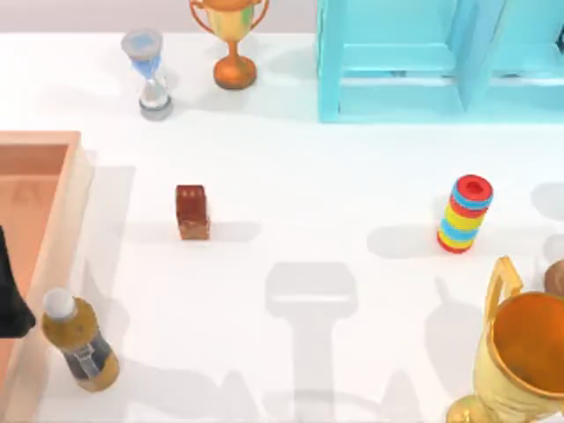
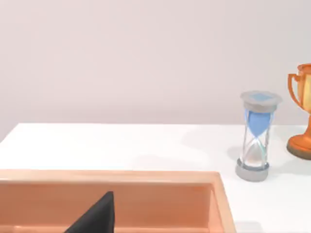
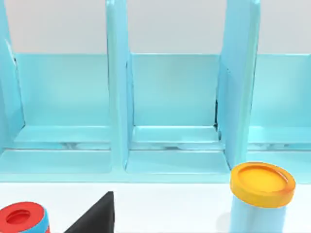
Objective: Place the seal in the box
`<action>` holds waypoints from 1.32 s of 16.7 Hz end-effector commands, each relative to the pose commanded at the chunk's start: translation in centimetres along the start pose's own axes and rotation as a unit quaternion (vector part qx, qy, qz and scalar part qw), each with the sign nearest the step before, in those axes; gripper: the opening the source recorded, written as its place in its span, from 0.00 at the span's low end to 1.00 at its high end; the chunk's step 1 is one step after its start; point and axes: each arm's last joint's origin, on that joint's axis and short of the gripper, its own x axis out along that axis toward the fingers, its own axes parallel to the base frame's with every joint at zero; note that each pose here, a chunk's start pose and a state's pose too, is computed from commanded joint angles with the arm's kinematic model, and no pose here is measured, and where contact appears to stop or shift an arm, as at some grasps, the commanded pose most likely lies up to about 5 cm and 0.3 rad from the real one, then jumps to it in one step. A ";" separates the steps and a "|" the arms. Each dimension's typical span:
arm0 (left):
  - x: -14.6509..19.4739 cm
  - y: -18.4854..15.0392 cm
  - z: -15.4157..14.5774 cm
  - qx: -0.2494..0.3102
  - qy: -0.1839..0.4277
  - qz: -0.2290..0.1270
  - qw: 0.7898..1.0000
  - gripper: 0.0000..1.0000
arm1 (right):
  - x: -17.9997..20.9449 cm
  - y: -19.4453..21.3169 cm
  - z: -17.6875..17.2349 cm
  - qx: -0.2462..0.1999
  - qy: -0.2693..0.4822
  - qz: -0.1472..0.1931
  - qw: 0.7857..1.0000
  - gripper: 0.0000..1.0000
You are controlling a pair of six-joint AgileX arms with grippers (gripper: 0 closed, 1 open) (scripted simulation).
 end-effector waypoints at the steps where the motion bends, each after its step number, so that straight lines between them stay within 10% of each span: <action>1: 0.0 0.0 0.0 0.000 0.000 0.000 1.000 1.00 | 0.0 0.0 0.0 0.000 0.000 0.000 1.000 1.00; 7: 0.4 -0.6 2.3 -0.015 0.050 -0.037 0.998 1.00 | 0.0 0.0 0.0 0.000 0.000 0.000 1.000 1.00; 12: 3.2 -2.2 6.2 -0.039 0.217 -0.086 0.971 1.00 | 0.0 0.0 0.0 0.000 0.000 0.000 1.000 1.00; 16: 7.9 -4.7 7.6 -0.039 0.413 -0.102 0.904 1.00 | 0.0 0.0 0.0 0.000 0.000 0.000 1.000 1.00; 22: 15.9 -9.8 5.9 0.004 0.665 -0.063 0.744 1.00 | 0.0 0.0 0.0 0.000 0.000 0.000 1.000 1.00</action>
